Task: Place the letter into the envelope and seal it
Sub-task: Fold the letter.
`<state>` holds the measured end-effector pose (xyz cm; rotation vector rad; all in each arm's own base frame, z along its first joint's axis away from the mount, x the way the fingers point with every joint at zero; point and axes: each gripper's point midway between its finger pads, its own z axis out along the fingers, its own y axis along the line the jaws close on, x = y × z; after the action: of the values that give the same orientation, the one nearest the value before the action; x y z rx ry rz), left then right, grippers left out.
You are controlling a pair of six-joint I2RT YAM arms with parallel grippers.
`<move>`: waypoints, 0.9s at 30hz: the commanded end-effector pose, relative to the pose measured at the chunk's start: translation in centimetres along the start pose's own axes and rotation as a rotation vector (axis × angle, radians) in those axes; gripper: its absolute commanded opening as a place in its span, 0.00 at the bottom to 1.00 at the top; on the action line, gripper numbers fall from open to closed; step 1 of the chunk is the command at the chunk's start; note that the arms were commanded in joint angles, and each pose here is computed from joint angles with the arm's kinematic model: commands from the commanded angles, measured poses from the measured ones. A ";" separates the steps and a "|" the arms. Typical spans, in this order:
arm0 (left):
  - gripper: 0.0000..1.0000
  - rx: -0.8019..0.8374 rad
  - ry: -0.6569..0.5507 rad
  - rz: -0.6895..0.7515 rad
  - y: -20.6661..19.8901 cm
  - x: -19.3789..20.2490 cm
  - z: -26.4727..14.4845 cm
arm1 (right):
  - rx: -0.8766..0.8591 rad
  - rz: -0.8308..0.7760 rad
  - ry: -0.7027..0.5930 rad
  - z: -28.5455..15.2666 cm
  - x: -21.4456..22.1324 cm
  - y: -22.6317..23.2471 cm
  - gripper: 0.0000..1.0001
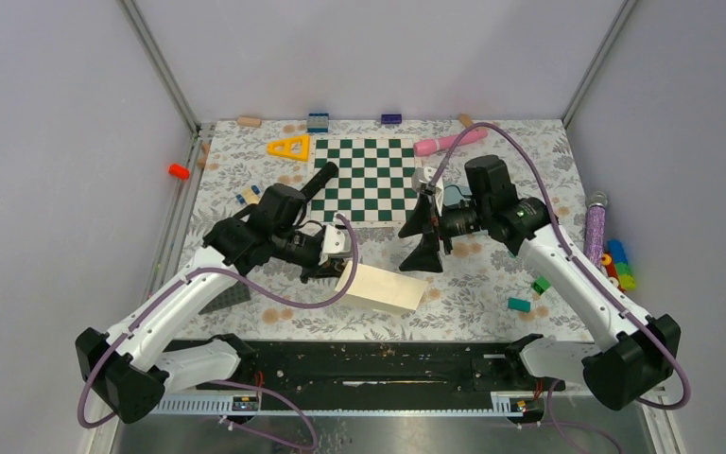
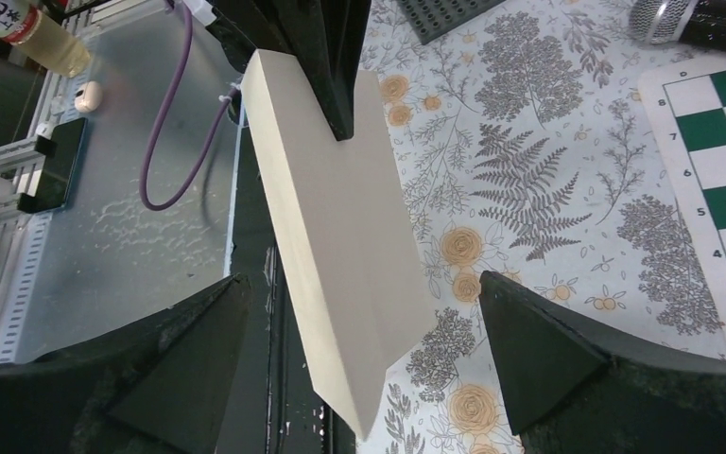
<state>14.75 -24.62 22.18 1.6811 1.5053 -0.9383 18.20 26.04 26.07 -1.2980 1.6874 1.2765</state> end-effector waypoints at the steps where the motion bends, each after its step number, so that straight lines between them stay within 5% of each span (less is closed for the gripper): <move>1: 0.00 0.051 -0.030 0.020 -0.7 -0.1 0.5 | -0.071 -0.006 -0.013 0.7 -0.2 0.7 0.97; 13: 0.00 0.061 -0.038 0.010 -1.0 -0.2 0.5 | -0.145 0.000 0.030 2.0 2.6 1.6 0.79; 19: 0.00 0.067 -0.041 0.001 -1.1 -0.3 0.5 | -0.160 -0.004 0.065 2.5 3.8 1.7 0.61; 27: 0.00 0.076 -0.045 -0.022 -0.9 -0.3 0.5 | -0.156 -0.057 0.136 2.9 5.2 2.0 0.56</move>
<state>14.06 -24.68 21.48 1.6903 1.5210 -0.9977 14.93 27.27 21.41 -1.4820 1.6846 1.3770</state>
